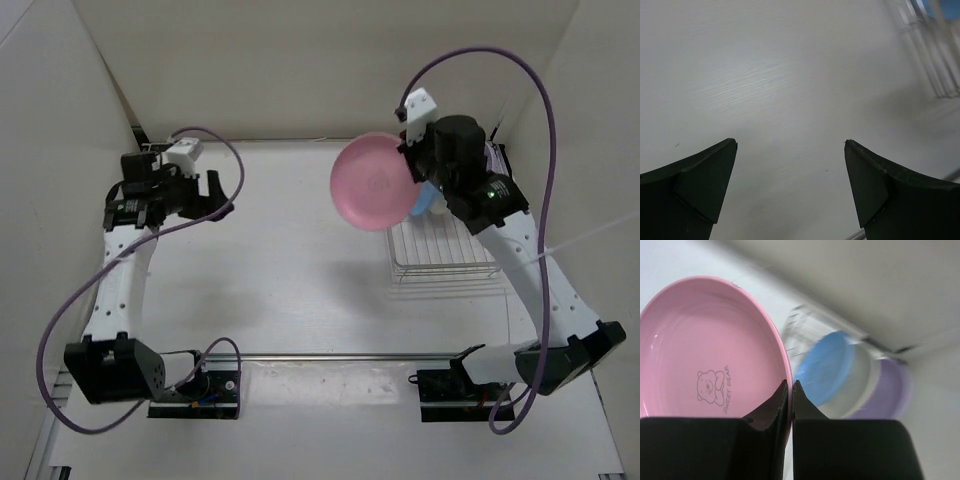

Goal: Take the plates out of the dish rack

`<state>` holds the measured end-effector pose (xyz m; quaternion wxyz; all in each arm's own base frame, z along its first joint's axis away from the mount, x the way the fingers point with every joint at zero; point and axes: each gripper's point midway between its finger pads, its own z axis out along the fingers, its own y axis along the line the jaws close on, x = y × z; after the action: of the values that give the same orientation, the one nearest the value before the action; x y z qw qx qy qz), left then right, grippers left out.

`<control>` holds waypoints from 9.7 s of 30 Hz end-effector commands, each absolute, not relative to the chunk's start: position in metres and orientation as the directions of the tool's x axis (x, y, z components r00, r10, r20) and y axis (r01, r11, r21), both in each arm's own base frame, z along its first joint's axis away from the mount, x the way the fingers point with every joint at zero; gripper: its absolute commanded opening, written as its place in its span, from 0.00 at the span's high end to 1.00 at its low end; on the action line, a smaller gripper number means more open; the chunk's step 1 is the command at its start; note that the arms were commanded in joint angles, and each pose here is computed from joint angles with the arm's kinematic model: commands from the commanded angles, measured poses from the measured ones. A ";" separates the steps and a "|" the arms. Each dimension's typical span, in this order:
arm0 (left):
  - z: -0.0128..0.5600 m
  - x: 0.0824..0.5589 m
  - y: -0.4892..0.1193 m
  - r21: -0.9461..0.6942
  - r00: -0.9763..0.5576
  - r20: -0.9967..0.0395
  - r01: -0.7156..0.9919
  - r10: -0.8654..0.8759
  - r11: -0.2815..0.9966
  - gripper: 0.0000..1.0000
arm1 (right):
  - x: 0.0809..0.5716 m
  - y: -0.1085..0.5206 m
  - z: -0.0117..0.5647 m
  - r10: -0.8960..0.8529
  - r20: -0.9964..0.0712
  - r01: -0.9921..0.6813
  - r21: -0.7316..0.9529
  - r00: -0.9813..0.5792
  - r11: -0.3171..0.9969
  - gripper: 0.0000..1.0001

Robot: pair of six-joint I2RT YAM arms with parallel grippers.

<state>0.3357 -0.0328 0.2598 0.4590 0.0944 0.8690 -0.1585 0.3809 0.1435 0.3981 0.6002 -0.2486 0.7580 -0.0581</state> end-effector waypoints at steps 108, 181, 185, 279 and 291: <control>0.053 0.433 0.042 -0.514 -0.803 -0.373 -0.237 -0.464 0.824 0.00 | 0.415 0.098 0.307 -0.338 -0.857 -0.324 -0.217 -0.388 0.921 0.13; 0.212 0.296 0.035 -0.147 -0.585 -0.808 0.090 -0.067 0.985 0.00 | 0.507 0.015 0.337 -0.615 -0.513 0.207 -0.841 -0.599 0.500 0.99; 0.230 0.305 0.031 -0.146 -0.538 -0.841 0.131 -0.053 0.981 0.00 | 0.496 0.014 0.365 -0.589 -0.597 0.258 -0.788 -0.544 0.559 0.99; 0.114 0.453 0.043 -0.484 -0.812 -0.379 -0.234 -0.443 0.843 0.89 | 0.375 0.109 0.348 -0.246 -0.903 -0.329 -0.127 -0.351 0.936 0.01; 0.099 0.455 0.053 -0.483 -0.810 -0.364 -0.258 -0.460 0.837 0.89 | 0.370 0.111 0.347 -0.245 -0.904 -0.345 -0.119 -0.349 0.931 0.01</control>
<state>0.4423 0.0509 0.0739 0.2040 -0.2000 0.9372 -0.1998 0.3732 0.1113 0.3290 0.5125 -0.1856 0.8374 0.0398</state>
